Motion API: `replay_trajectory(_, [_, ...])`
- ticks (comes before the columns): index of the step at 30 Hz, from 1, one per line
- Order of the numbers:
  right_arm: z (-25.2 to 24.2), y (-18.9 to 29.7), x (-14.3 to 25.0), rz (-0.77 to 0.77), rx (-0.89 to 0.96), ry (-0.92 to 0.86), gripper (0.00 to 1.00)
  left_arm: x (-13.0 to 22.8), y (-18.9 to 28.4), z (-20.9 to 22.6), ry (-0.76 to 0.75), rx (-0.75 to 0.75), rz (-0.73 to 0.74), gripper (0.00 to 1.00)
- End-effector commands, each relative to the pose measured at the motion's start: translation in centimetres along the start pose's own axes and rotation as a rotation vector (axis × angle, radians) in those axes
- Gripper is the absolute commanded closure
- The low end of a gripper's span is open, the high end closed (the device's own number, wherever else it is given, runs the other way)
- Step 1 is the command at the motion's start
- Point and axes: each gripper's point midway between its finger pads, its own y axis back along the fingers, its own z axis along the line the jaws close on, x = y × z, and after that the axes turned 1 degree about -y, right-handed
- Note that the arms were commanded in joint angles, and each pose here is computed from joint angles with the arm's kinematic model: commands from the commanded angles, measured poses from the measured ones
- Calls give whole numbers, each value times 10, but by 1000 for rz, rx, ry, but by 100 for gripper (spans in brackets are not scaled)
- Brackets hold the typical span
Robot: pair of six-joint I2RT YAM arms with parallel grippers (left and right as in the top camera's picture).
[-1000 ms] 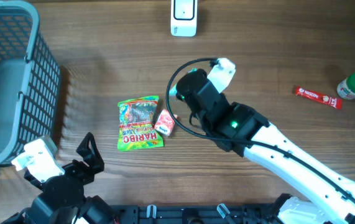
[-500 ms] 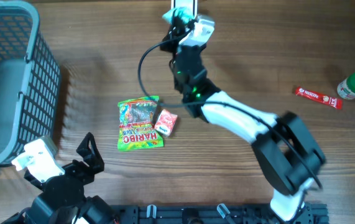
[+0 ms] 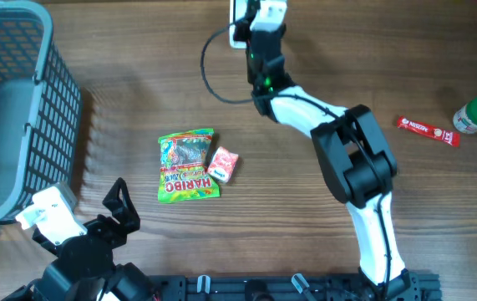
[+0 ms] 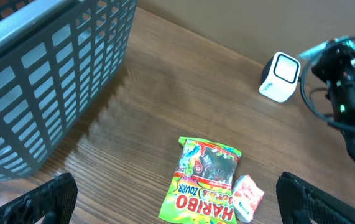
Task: Scan the item barcode
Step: 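Hold the green pack in front of the white scanner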
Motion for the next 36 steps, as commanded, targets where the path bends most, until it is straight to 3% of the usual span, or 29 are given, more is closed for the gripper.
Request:
replay_trajectory(1, [14, -18, 6, -12, -59, 5, 95, 1, -1, 1, 14, -5, 0, 0])
replay_trajectory(12, [-12, -33, 77, 29, -25, 16, 95, 1, -1, 1, 14, -5, 0, 0])
replay_trajectory(25, [-3, -29, 97, 97, -64, 120, 96, 1, -1, 1, 14, -5, 0, 0])
replay_trajectory(28, [7, -27, 80, 68, -65, 186, 96, 1, -1, 1, 14, -5, 0, 0])
replay_trajectory(32, [11, -25, 17, -24, 24, 253, 96, 1, -1, 1, 14, -5, 0, 0])
replay_trajectory(36, [-19, -13, -59, -102, 271, 330, 96, 1, -1, 1, 14, -5, 0, 0])
